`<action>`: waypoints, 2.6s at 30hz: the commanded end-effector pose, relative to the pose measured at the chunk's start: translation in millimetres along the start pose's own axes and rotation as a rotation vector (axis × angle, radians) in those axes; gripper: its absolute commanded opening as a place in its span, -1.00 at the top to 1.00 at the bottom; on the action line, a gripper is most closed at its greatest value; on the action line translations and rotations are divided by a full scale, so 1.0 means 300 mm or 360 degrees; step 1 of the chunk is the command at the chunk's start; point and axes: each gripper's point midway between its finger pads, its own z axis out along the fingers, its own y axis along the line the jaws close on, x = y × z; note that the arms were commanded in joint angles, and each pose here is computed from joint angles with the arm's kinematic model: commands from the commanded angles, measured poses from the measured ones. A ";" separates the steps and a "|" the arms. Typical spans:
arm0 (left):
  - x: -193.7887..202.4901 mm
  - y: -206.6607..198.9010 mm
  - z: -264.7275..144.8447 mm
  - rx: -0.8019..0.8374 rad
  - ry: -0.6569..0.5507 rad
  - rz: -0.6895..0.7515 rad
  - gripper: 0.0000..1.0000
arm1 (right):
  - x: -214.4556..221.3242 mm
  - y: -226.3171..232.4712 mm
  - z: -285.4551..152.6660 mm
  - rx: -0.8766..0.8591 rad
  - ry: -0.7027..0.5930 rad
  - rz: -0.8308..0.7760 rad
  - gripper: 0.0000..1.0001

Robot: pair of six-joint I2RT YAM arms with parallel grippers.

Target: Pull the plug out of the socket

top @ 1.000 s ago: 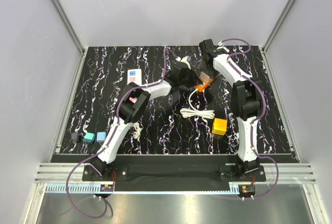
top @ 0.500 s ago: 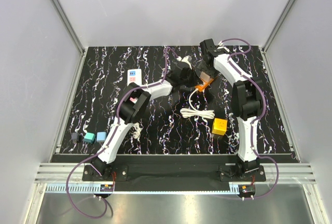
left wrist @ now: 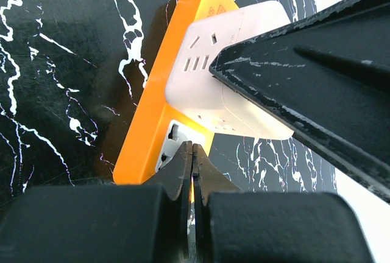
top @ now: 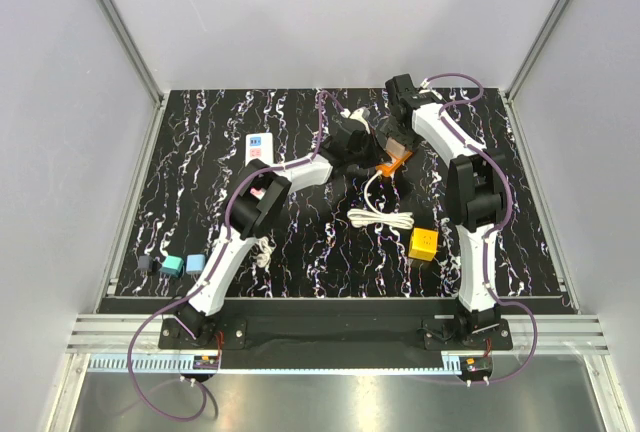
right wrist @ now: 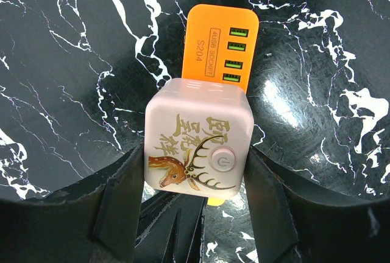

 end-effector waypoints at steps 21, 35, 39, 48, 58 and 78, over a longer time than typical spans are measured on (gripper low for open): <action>0.057 0.106 0.005 -0.0212 0.0051 0.0046 1.00 | -0.051 0.059 -0.082 -0.0059 0.0013 -0.0123 1.00; 0.058 0.106 0.002 -0.0215 0.0059 0.0060 1.00 | -0.137 0.044 -0.042 -0.0075 -0.0089 -0.0106 1.00; 0.056 0.110 0.005 -0.0222 0.0051 0.0056 1.00 | -0.082 0.055 -0.066 -0.0082 0.0008 -0.0172 1.00; 0.056 0.114 -0.001 -0.0229 0.0045 0.0063 1.00 | -0.057 0.082 -0.083 -0.0127 0.0038 -0.0195 1.00; 0.051 0.111 -0.002 -0.0227 0.0047 0.0064 1.00 | -0.113 0.084 -0.108 -0.0080 0.0023 -0.0237 1.00; 0.054 0.112 -0.001 -0.0227 0.0054 0.0066 1.00 | -0.230 0.128 -0.151 -0.0182 -0.0093 -0.0185 1.00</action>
